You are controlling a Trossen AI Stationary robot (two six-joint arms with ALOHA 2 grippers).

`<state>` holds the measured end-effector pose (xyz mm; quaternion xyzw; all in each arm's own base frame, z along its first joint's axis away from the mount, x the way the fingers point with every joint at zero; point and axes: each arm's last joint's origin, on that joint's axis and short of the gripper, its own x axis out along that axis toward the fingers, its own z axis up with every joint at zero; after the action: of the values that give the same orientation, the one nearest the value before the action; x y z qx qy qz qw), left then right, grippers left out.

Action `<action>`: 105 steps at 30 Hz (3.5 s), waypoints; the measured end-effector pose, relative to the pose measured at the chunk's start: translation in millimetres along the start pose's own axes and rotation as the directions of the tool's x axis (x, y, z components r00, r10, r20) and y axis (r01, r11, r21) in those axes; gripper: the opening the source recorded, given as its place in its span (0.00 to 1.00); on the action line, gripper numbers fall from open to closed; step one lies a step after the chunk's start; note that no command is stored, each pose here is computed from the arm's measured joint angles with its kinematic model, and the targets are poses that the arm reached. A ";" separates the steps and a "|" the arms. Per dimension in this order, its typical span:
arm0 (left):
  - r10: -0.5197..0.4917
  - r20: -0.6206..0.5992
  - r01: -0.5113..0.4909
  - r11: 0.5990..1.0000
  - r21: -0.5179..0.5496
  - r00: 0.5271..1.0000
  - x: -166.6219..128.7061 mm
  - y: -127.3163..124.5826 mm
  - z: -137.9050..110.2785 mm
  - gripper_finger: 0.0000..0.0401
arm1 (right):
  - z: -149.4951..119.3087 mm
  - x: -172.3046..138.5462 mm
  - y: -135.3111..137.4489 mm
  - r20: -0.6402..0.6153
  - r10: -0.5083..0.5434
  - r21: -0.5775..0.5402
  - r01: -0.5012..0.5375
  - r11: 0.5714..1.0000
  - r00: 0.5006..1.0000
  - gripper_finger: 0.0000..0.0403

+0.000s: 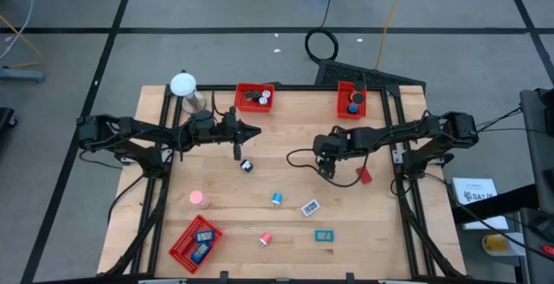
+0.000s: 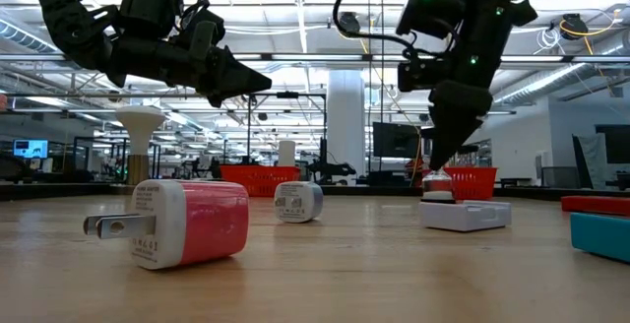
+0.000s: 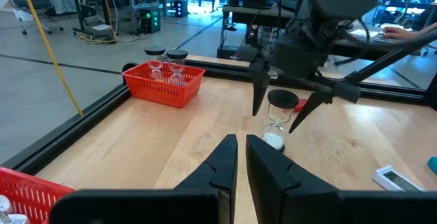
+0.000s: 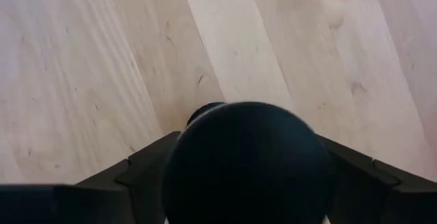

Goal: Pick & Place Office items
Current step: Put the white hourglass into the top right red basket

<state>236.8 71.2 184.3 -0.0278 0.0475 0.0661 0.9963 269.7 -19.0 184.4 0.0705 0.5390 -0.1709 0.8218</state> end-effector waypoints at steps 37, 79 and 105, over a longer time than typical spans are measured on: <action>0.000 0.000 0.000 1.000 0.000 1.000 0.0 -0.1 0.0 0.08 | 2.8 -36.8 0.2 0.146 0.055 -0.044 -0.049 0.998 0.988 0.48; -0.001 0.003 0.001 1.000 0.001 1.000 0.0 -0.1 0.3 0.08 | -61.4 -62.1 56.5 0.208 0.260 -0.132 -0.236 0.963 0.943 0.80; 0.000 0.000 0.000 1.000 0.000 1.000 0.0 -0.1 0.0 0.08 | -75.8 -16.6 53.4 0.448 0.396 -0.198 -0.343 0.918 0.802 0.49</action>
<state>236.8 71.1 184.3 -0.0277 0.0473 0.0658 0.9963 217.4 56.9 164.9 0.0855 0.3029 0.0099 0.9491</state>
